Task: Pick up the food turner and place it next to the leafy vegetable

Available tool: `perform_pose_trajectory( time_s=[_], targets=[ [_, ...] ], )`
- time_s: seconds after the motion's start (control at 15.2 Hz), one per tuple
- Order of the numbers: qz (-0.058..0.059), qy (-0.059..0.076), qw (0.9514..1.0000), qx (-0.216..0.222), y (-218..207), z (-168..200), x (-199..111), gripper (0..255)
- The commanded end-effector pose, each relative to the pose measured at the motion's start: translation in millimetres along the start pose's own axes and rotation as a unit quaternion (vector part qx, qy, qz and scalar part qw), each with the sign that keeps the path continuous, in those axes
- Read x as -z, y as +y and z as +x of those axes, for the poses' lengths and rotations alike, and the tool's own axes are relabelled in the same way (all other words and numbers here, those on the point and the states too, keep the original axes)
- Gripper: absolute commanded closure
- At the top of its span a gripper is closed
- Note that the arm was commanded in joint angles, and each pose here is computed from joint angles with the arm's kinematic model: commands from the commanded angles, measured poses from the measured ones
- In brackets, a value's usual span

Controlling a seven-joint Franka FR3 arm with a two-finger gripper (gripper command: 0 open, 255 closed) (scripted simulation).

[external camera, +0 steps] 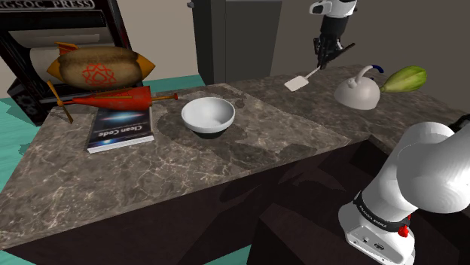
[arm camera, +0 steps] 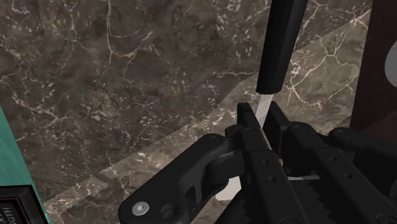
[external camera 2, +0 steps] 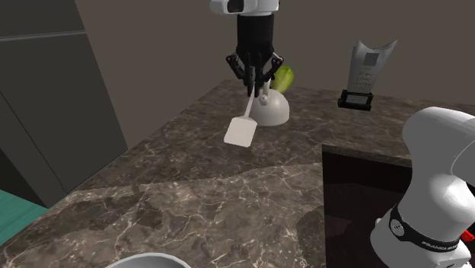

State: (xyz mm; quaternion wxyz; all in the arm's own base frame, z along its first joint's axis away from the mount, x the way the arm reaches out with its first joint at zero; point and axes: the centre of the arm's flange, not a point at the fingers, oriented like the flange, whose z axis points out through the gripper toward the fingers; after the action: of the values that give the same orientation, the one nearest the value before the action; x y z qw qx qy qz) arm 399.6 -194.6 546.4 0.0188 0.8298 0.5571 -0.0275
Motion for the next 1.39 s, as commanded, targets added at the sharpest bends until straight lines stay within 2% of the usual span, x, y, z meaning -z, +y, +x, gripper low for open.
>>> perform_pose_trajectory(
  time_s=[0.0,1.32],
  targets=[
    [0.0,0.0,1.0,0.0,-9.2,-24.2,-0.4,255],
    [0.0,0.0,1.0,0.0,-93.5,-273.9,-16.8,255]
  ],
)
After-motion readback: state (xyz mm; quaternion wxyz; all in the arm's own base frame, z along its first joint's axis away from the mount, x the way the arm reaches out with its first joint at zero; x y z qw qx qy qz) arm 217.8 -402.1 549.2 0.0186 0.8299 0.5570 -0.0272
